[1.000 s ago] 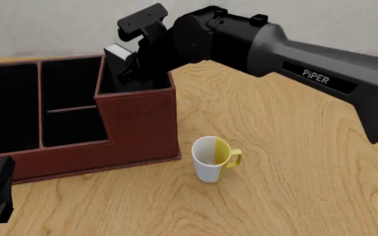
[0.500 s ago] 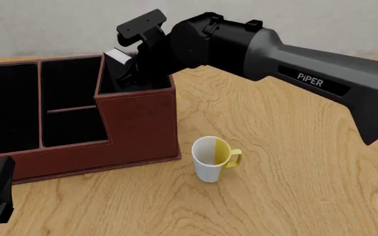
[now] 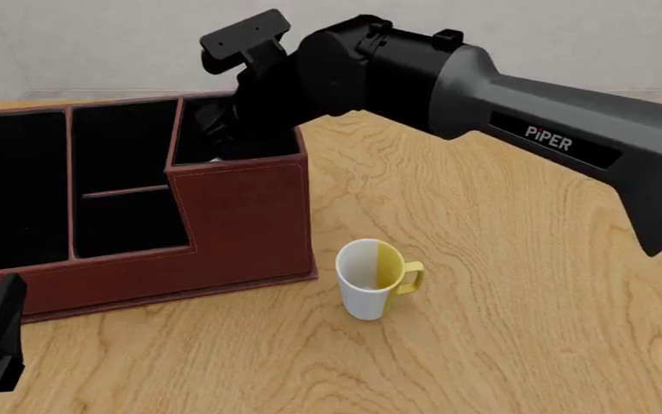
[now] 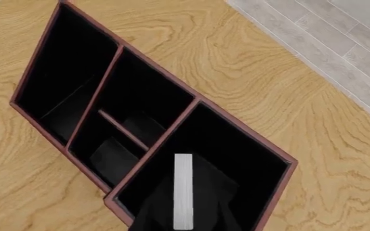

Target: Pick up the book and place it in the right compartment of the caddy.

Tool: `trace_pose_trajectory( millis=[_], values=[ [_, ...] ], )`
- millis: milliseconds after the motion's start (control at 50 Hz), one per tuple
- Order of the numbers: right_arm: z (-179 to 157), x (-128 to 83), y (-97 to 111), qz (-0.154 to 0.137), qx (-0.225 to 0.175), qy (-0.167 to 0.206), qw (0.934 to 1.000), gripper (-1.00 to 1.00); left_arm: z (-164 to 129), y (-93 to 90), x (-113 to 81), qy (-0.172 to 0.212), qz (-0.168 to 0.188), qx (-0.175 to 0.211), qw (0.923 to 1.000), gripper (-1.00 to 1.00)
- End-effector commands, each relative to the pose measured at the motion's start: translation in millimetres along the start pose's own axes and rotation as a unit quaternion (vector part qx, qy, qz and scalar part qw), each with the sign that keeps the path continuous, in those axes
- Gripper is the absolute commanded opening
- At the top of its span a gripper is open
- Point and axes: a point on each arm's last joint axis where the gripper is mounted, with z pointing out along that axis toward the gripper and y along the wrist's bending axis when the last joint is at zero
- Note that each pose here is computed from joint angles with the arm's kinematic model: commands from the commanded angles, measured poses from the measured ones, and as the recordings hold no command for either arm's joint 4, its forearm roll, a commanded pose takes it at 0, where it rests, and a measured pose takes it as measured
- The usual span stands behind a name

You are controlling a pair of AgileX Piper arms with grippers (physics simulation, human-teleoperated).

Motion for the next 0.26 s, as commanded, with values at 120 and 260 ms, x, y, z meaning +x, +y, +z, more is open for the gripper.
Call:
trace_pose_trajectory(
  millis=[120, 260],
  values=[
    [-5.1, -6.5, 0.4, 0.001, 0.000, -0.005, 1.0000, 1.00, 0.0, 0.0, 0.0, 0.000, -0.001, 0.000, 1.0000, 1.00],
    [-31.4, -25.9, -6.8, 0.006, 0.007, -0.029, 0.9995, 1.00, 0.0, -0.4, -0.5, -0.003, -0.001, 0.003, 1.0000, 1.00]
  ],
)
